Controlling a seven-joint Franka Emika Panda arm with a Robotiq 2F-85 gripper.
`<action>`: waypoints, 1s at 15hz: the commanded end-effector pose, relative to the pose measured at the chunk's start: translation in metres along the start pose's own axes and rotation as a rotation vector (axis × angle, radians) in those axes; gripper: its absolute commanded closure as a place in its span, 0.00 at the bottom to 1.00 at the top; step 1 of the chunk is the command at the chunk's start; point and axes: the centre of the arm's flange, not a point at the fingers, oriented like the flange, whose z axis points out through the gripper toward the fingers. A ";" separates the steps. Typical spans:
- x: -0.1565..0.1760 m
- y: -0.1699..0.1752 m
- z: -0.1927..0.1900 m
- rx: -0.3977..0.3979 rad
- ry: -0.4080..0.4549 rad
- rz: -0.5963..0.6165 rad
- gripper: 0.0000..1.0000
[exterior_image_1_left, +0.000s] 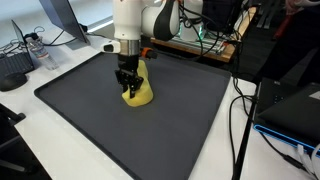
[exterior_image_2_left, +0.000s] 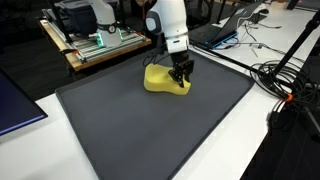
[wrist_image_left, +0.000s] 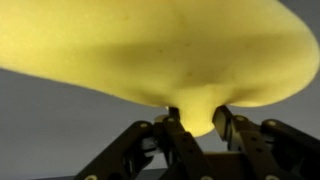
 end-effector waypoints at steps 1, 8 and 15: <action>0.005 0.006 -0.003 0.001 -0.001 -0.003 0.32; 0.022 0.017 -0.029 0.034 -0.012 -0.010 0.00; 0.081 0.033 -0.079 0.052 -0.132 0.007 0.00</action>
